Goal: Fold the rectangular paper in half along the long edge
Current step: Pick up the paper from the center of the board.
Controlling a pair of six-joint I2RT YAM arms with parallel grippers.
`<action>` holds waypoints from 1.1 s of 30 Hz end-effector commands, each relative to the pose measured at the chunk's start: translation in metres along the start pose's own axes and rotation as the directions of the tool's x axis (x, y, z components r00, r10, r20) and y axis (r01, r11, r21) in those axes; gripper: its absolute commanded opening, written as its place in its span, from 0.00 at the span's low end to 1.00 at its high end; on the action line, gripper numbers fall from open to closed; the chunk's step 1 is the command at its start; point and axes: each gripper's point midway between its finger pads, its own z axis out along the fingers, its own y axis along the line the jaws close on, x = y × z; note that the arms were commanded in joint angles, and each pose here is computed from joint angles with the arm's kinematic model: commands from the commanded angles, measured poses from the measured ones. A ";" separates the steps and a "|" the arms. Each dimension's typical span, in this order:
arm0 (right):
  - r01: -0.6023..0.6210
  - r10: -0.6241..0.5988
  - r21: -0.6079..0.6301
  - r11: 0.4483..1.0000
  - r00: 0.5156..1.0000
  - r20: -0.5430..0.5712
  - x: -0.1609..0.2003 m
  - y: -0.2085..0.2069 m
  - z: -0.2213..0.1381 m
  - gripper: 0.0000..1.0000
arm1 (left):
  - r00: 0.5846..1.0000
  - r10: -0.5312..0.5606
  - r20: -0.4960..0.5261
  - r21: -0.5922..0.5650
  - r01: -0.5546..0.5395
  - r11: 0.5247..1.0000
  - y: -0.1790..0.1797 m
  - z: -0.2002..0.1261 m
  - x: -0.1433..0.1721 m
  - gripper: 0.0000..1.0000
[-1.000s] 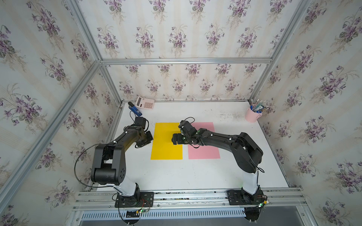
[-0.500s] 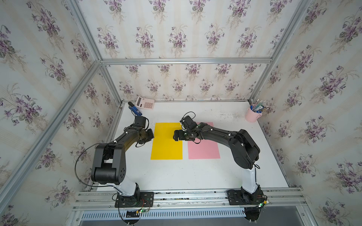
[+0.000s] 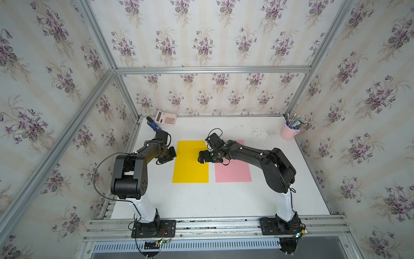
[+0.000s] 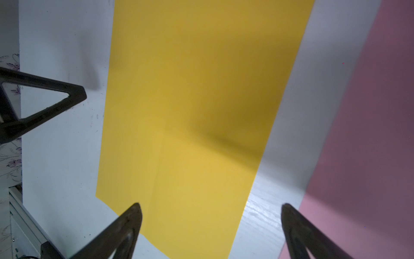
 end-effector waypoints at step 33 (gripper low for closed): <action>-0.036 0.031 -0.051 0.998 0.996 -0.089 0.008 -0.006 0.023 0.98 | 0.991 0.001 -0.131 0.048 0.006 0.999 -0.005 0.020 0.010 0.03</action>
